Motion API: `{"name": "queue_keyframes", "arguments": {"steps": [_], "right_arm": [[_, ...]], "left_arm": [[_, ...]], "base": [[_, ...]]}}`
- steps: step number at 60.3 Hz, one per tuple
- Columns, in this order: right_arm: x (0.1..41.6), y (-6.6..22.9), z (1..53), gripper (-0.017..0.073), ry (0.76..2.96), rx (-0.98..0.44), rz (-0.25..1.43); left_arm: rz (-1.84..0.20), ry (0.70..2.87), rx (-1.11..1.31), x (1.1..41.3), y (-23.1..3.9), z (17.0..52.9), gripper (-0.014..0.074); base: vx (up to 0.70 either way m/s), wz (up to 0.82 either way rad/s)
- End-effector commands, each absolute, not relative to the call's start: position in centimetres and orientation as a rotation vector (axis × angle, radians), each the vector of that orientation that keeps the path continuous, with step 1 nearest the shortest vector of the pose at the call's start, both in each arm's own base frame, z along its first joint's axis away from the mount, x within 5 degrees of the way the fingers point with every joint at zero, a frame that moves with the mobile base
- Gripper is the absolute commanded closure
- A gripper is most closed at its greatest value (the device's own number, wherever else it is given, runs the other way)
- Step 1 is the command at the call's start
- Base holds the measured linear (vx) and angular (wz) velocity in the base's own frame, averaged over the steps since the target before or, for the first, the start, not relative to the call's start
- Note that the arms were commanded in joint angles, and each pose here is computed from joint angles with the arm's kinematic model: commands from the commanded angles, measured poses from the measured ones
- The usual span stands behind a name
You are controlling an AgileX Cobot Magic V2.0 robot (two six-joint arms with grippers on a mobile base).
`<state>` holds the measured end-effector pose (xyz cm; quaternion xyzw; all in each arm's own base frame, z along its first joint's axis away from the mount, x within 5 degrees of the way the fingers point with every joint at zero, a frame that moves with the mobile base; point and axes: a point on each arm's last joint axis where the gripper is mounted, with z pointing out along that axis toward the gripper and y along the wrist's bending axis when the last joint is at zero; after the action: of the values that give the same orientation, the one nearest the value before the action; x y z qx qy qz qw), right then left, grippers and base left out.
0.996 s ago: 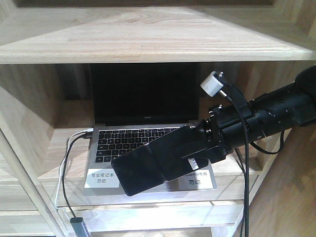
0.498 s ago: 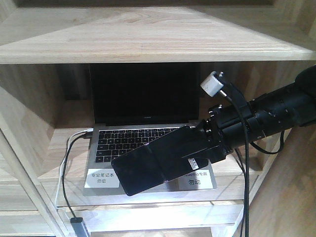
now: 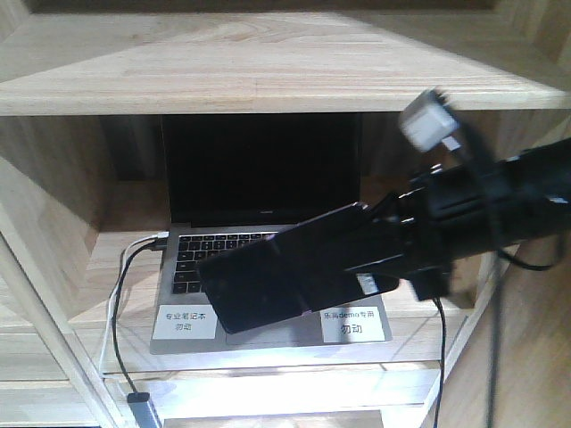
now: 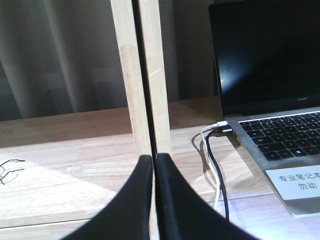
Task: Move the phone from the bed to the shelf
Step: 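Raise the right gripper with the phone above the upper shelf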
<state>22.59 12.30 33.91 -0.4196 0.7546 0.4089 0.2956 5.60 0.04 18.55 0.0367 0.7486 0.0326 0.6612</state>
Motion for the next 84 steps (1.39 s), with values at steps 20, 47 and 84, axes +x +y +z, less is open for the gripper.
{"name": "queue_keyframes", "arguments": {"steps": [20,47,84], "right_arm": [[18.8,12.0,44.7,0.0561,1.721,-1.043,1.097],[25.0,13.3,52.2,0.0561,1.488,-0.947,1.075],[35.7,21.4,49.0,0.0561,1.437,-0.786,1.140]], "left_arm": [[0.065,1.587,0.076,5.5,0.0,20.1,0.0593],[0.065,1.587,0.076,5.5,0.0,20.1,0.0593],[0.065,1.587,0.076,5.5,0.0,20.1,0.0593]], "base": [[0.00,0.00],[0.00,0.00],[0.00,0.00]]}}
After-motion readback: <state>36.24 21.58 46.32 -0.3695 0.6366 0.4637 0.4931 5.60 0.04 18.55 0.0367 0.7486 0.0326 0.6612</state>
